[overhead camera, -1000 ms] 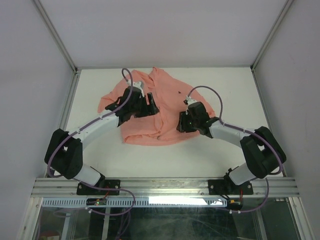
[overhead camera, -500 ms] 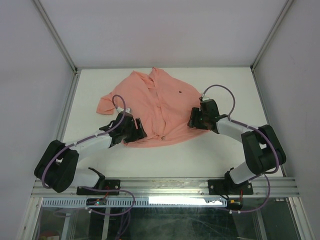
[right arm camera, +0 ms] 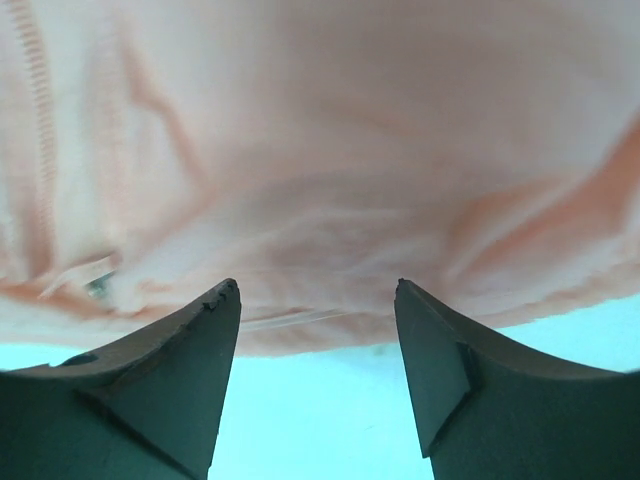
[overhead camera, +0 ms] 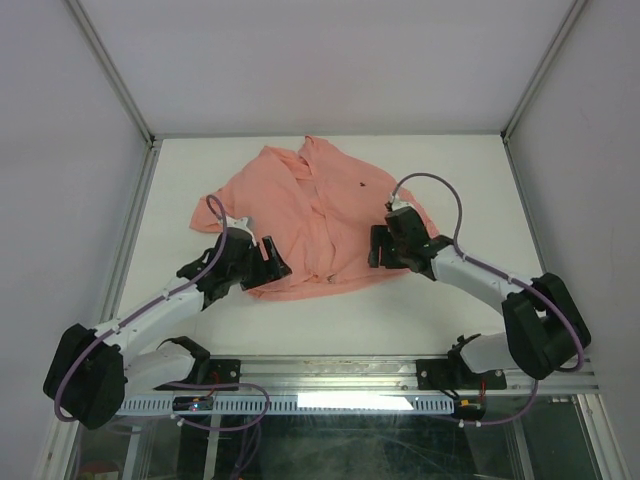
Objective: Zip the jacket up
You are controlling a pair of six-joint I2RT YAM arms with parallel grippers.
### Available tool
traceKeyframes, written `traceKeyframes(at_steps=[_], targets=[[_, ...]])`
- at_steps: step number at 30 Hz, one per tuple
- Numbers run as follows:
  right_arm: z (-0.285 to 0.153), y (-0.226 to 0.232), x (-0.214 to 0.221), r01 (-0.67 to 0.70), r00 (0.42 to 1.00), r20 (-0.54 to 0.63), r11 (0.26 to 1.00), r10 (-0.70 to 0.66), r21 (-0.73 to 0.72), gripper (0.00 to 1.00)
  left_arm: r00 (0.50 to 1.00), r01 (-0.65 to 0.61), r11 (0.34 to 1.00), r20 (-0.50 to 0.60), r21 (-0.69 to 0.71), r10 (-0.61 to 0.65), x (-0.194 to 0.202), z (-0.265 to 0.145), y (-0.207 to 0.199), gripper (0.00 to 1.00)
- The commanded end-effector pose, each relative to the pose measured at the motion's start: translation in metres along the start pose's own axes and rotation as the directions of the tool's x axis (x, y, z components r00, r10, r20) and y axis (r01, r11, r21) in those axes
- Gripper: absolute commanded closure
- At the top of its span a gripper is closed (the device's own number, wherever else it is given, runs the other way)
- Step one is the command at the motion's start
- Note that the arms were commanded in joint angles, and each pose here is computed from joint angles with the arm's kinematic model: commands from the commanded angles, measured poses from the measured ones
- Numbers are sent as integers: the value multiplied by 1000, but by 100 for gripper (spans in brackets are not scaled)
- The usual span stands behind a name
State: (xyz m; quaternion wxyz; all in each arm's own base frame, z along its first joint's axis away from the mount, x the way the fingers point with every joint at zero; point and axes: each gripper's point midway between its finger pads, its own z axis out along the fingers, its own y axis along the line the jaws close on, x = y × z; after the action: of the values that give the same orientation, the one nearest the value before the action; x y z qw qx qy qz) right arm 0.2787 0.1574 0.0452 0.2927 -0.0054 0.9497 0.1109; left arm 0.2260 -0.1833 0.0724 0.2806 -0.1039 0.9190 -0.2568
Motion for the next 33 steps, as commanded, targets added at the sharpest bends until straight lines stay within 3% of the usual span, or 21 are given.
traceKeyframes(at_steps=[1,6,12,17,21,29,33], targets=[[-33,59,-33,117,984,144,989,-103,-92,34,998,-25,986,61,162,16,-31,-21,-56,29],[-32,118,-26,229,969,139,958,-206,-172,35,995,-74,970,84,233,56,-45,-21,-89,35],[0,151,-12,252,968,74,941,-241,-227,41,997,-78,958,33,276,72,-39,10,-103,48],[34,140,3,256,966,4,955,-258,-148,50,994,-88,966,-37,243,100,-20,44,-98,57],[47,121,10,267,963,-35,962,-269,-50,54,990,-103,986,-88,129,115,-3,65,-67,61],[41,82,1,262,965,-27,960,-261,100,59,980,-148,984,-147,-99,133,20,61,-3,64],[38,73,-6,256,967,-16,959,-256,126,67,979,-164,974,-151,-159,141,24,50,11,64]])
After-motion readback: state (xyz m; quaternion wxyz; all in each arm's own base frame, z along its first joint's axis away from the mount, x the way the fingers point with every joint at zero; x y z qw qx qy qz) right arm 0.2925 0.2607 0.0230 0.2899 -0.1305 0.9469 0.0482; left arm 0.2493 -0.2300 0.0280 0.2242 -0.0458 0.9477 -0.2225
